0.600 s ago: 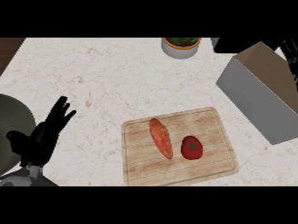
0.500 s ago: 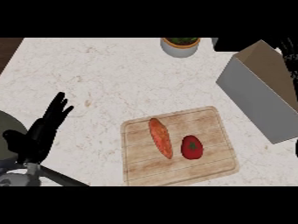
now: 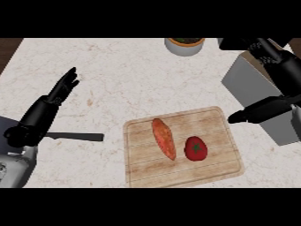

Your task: Pick the sweet potato from the cutting board and place it in the cardboard box

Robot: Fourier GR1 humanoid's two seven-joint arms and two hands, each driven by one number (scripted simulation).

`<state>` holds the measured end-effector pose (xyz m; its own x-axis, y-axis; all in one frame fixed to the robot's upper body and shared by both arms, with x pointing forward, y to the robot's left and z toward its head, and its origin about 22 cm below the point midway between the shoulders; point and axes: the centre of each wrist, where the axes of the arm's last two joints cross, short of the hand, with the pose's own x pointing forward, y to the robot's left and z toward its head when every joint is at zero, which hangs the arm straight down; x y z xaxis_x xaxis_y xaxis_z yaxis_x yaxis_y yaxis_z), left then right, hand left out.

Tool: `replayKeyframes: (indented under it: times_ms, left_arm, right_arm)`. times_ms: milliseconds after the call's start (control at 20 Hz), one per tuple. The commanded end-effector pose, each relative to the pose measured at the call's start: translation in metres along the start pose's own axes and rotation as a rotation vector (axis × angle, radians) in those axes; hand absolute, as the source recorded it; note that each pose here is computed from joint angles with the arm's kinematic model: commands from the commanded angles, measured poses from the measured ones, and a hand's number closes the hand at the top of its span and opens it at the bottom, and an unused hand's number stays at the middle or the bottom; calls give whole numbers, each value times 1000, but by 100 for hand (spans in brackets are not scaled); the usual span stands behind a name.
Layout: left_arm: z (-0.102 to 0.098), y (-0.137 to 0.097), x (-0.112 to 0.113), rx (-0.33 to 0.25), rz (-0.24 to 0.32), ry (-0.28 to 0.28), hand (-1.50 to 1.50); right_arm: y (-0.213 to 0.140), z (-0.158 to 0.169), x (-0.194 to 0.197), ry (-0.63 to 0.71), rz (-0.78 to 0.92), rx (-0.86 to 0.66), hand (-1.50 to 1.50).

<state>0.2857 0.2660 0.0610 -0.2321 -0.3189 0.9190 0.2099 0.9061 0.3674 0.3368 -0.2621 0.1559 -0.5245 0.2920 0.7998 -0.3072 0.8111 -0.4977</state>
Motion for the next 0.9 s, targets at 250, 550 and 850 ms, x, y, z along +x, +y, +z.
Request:
replayKeyframes:
  times_ms: [250,550,850]
  left_arm:
    - [-14,2,5,-32,-27,-28,0]
    - [-13,7,0,-7,-25,-2,0]
    - [-5,4,-1,-21,-27,7,0]
  right_arm:
    - [20,-19,-17,-193,264,302,-150]
    - [36,-35,20,-66,495,566,-150]
    - [101,-42,52,-39,635,777,-150]
